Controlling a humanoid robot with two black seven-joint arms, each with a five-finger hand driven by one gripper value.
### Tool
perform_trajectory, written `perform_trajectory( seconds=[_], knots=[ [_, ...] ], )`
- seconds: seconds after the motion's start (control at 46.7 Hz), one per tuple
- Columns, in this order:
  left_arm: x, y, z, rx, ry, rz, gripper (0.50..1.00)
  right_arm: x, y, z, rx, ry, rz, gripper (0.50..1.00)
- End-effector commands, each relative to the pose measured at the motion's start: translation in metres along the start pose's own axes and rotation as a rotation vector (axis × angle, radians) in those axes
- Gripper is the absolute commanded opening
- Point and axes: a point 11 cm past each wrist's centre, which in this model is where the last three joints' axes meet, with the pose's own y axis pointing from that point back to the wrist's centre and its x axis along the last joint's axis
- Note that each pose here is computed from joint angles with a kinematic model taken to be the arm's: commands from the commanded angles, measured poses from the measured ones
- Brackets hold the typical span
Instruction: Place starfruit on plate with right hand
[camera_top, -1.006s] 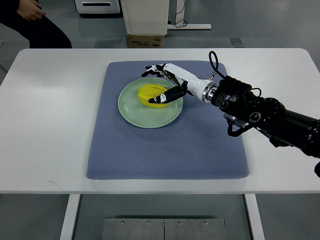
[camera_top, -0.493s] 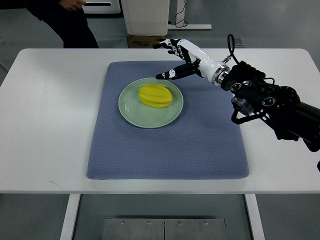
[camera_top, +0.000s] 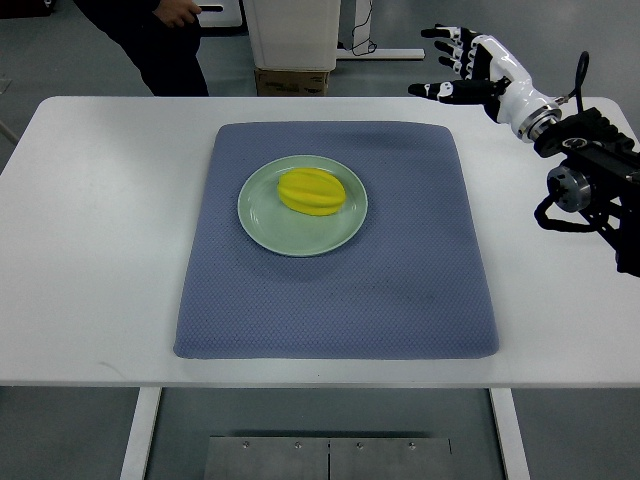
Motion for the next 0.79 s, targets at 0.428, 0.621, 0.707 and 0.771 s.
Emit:
perform_trajectory(
  seconds=[0.428, 0.621, 0.707, 0.771],
  knots=[
    [0.0, 0.0, 0.0, 0.0, 0.0, 0.0, 1.0, 0.065, 0.055, 0.067, -0.08, -0.573, 0.322, 1.0],
    [0.0, 0.0, 0.0, 0.0, 0.0, 0.0, 1.0, 0.063, 0.065, 0.085, -0.106, -0.667, 0.365, 1.0],
    [0.0, 0.0, 0.001, 0.0, -0.001, 0.0, 1.0, 0.062, 0.067, 0.087, -0.112, -0.669, 0.367, 1.0],
    [0.0, 0.0, 0.0, 0.001, 0.0, 0.0, 1.0, 0.063, 0.068, 0.088, -0.117, -0.664, 0.367, 1.0]
  ],
)
